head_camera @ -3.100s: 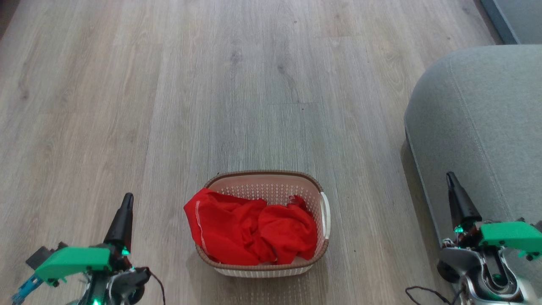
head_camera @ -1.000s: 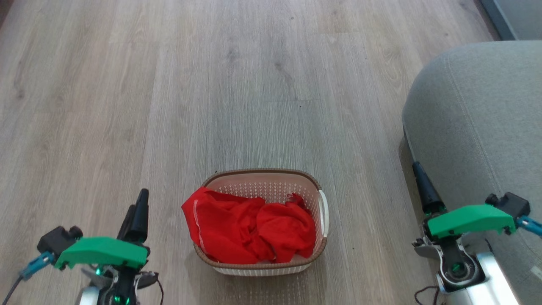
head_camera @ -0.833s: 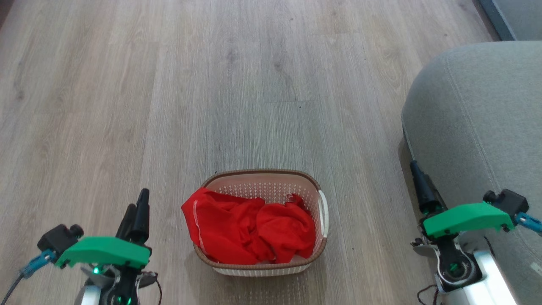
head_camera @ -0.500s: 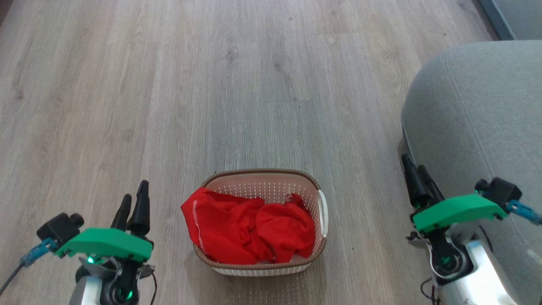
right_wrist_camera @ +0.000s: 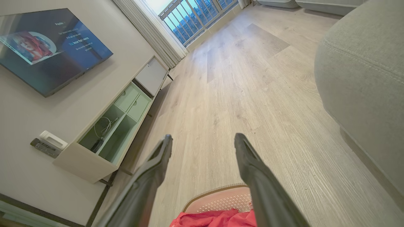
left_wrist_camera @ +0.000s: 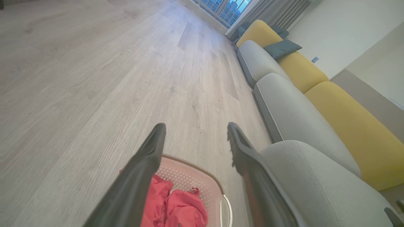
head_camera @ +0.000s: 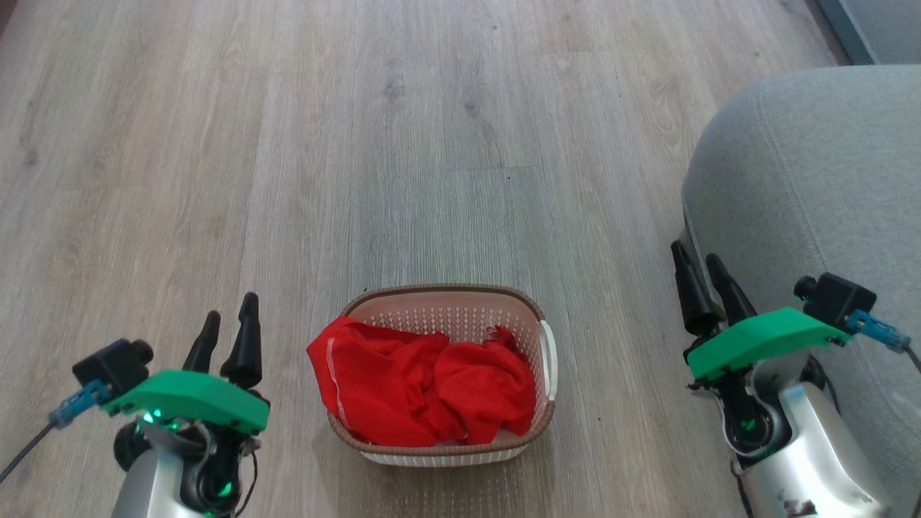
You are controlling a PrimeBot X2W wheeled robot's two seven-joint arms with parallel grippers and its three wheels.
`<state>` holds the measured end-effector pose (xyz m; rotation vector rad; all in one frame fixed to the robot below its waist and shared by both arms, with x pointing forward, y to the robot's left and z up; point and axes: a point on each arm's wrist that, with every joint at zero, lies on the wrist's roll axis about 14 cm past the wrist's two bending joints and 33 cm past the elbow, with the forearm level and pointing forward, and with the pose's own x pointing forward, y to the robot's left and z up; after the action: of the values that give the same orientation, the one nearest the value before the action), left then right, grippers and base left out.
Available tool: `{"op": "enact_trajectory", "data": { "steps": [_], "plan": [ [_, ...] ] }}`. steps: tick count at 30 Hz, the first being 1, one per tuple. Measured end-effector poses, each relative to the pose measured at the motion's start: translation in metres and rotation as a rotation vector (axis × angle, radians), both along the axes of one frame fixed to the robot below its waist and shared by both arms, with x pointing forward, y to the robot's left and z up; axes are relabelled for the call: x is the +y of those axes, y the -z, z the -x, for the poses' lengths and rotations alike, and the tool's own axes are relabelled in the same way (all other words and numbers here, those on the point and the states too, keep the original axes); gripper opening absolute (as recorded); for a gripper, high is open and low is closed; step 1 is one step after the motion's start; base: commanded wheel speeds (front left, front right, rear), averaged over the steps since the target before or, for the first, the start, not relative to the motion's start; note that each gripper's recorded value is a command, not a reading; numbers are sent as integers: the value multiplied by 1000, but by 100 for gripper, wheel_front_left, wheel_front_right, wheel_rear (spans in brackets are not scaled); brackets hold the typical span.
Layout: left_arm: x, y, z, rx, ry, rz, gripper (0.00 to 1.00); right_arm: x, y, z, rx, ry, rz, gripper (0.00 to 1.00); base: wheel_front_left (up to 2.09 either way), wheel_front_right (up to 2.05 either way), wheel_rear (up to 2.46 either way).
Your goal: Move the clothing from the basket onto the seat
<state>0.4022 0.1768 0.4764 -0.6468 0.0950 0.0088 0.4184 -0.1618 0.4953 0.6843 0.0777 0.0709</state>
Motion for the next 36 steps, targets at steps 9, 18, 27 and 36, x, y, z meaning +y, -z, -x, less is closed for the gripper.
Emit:
{"op": "enact_trajectory", "data": {
  "steps": [9,18,27,36],
  "plan": [
    [-3,-5,-6,-27,20,-112,100,2,-6,-6,-33,-18,112,100,0,0,0],
    [-4,-11,-12,-55,36,-230,100,8,-14,-14,-74,-42,219,100,0,0,0],
    [-6,-25,-23,-107,47,-335,100,9,-21,-21,-107,-55,324,100,0,0,0],
    [-7,-27,-24,-126,60,-429,100,8,-23,-22,-130,-65,426,100,0,0,0]
  ]
}}
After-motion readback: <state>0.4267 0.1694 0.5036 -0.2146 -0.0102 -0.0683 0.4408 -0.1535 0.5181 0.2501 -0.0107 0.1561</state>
